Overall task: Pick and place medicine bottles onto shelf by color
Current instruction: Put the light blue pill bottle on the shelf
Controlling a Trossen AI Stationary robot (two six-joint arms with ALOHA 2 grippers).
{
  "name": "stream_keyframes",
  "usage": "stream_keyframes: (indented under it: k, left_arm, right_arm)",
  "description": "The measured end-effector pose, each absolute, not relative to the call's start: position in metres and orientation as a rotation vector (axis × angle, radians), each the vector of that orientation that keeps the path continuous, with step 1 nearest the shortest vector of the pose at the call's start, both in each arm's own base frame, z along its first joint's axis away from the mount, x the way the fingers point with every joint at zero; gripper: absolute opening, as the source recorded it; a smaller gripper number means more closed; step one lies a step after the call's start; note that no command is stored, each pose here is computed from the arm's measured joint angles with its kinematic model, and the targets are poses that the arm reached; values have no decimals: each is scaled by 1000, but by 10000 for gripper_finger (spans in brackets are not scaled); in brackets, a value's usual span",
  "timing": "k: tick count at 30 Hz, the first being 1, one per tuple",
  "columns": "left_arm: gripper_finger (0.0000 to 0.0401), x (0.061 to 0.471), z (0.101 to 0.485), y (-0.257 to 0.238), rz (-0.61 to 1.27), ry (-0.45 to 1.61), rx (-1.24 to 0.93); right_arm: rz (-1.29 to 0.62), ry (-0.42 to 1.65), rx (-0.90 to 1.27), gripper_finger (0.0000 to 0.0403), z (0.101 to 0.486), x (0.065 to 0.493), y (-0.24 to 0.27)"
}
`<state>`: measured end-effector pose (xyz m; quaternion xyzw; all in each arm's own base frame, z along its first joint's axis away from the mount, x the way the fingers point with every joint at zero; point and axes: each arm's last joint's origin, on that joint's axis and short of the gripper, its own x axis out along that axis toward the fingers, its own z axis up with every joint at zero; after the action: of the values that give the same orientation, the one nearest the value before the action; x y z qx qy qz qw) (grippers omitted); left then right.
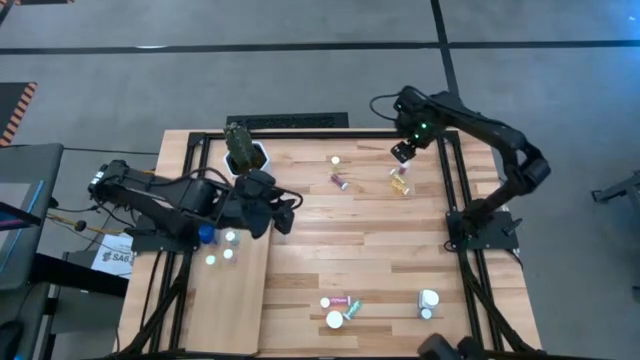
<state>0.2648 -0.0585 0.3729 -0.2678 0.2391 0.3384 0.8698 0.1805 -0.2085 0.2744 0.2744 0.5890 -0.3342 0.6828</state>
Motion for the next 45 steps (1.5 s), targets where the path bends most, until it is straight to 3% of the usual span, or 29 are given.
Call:
stream_keyframes:
  k: [20, 29, 45]
  left_arm:
    - [180, 268, 376, -1, 727, 596, -458]
    - [180, 268, 376, 9, 722, 613, -471]
    - [180, 268, 376, 8, 716, 619, -456]
  right_arm:
    - [-742, 1291, 689, 260, 202, 182, -218]
    - [-764, 1236, 678, 260, 199, 184, -221]
    - [-740, 1346, 713, 255, 173, 191, -223]
